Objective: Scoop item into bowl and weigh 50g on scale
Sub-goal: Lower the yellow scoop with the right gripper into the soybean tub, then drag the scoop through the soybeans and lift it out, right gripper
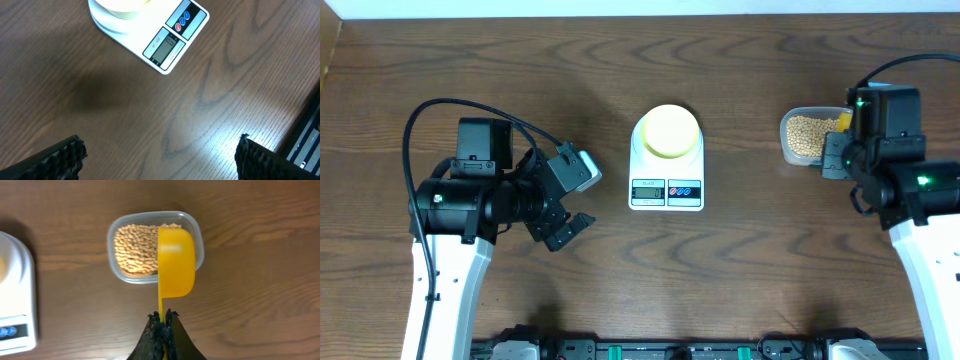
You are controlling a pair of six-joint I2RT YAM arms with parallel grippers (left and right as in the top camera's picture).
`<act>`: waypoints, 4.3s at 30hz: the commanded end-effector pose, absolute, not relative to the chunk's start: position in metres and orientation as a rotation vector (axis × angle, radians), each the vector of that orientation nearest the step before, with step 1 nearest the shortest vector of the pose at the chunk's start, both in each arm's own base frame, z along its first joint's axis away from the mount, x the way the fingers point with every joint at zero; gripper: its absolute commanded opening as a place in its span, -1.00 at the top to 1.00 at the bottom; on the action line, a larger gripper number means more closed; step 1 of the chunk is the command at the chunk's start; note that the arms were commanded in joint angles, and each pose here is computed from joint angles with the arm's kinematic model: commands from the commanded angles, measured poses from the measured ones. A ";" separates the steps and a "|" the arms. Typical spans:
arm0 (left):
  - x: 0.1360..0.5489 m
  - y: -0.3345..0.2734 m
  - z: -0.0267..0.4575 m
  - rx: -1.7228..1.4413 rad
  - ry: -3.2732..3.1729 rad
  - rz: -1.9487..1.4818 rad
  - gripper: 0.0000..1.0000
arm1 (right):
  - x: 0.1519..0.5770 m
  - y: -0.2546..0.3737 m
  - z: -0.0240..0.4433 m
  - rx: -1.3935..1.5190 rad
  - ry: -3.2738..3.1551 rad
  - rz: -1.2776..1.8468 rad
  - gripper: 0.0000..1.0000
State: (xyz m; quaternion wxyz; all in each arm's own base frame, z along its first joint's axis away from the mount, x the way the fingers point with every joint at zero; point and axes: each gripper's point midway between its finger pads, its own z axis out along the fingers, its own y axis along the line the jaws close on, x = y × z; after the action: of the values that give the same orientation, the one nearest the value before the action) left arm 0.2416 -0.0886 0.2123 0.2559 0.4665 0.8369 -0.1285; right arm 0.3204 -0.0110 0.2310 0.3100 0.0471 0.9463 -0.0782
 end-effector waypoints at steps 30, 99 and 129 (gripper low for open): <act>0.242 -0.088 0.217 1.270 2.256 -0.333 -0.96 | 0.397 -0.053 0.126 0.017 2.671 -0.466 0.98; 0.242 -0.088 0.217 1.270 2.256 -0.333 -0.96 | 0.335 -0.053 0.065 0.740 2.817 0.515 0.98; 0.242 -0.088 0.217 1.270 2.256 -0.333 -0.96 | 0.341 -0.075 0.102 0.746 2.521 0.986 0.98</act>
State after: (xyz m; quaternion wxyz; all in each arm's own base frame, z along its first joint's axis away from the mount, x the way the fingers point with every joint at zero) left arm 0.2416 -0.0886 0.2123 0.2559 0.4665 0.8369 -0.1285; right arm 0.3410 -0.0753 0.1011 0.1607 0.2664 0.8934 0.3241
